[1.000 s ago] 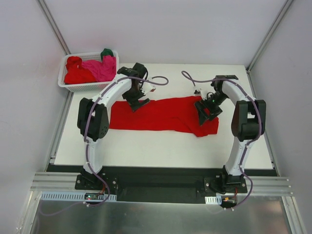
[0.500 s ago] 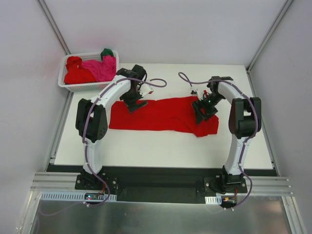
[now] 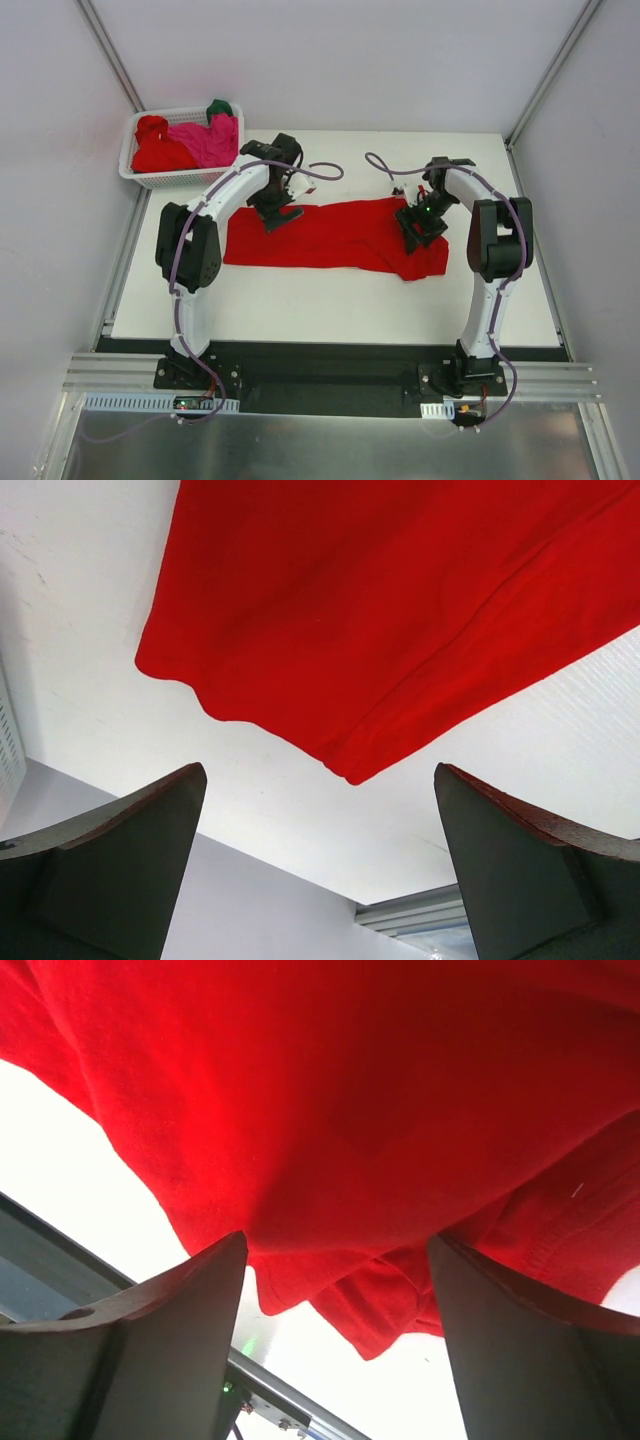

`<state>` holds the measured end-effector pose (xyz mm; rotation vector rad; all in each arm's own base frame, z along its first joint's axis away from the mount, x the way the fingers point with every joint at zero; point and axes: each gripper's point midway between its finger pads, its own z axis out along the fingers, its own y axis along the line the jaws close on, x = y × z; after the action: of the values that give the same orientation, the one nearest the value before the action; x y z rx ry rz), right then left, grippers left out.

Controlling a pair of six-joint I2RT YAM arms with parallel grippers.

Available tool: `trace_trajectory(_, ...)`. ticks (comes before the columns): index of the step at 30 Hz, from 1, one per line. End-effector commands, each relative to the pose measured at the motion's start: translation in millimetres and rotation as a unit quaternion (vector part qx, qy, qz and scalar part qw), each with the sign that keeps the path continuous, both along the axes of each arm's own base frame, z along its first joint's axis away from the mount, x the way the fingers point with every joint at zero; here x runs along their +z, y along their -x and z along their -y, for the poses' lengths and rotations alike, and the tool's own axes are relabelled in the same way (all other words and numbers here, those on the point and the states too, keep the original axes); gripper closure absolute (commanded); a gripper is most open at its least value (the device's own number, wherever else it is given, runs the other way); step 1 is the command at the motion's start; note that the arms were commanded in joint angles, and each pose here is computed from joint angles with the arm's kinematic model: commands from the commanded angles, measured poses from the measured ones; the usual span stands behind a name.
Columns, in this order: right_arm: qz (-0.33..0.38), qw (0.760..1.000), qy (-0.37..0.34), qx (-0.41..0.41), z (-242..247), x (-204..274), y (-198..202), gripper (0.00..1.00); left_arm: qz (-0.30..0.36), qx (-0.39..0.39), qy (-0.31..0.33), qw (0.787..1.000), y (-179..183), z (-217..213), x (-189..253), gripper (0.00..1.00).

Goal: Fold and stack the t-shirts

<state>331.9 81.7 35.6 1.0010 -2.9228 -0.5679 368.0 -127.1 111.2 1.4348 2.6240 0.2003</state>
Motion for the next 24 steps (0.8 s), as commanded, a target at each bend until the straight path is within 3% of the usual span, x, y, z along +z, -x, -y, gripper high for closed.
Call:
trace_trajectory(1, 0.011, 1.0, -0.007, -0.005, -6, 9, -5, 0.31, 0.015, -0.009, -0.011, 1.0, 1, -3, 18, 0.01)
trace_trajectory(3, 0.014, 1.0, -0.013, -0.006, -8, 13, -7, 0.36, 0.015, -0.009, -0.011, 1.0, 1, -3, 18, 0.0)
trace_trajectory(5, 0.014, 1.0, -0.019, -0.005, -10, 16, -7, 0.49, 0.015, -0.009, -0.01, 1.0, 1, -2, 18, 0.01)
trace_trajectory(10, 0.024, 1.0, -0.019, -0.004, -10, 22, -11, 0.89, 0.014, -0.009, -0.011, 1.0, 0, -1, 16, 0.01)
trace_trajectory(12, 0.035, 0.999, -0.005, -0.005, -6, 27, -14, 0.99, 0.015, -0.01, -0.01, 1.0, -1, -1, 16, 0.0)
trace_trajectory(24, 0.069, 0.997, 0.038, 0.023, 12, 64, -20, 0.99, 0.02, -0.015, -0.004, 1.0, -10, 7, 16, 0.01)
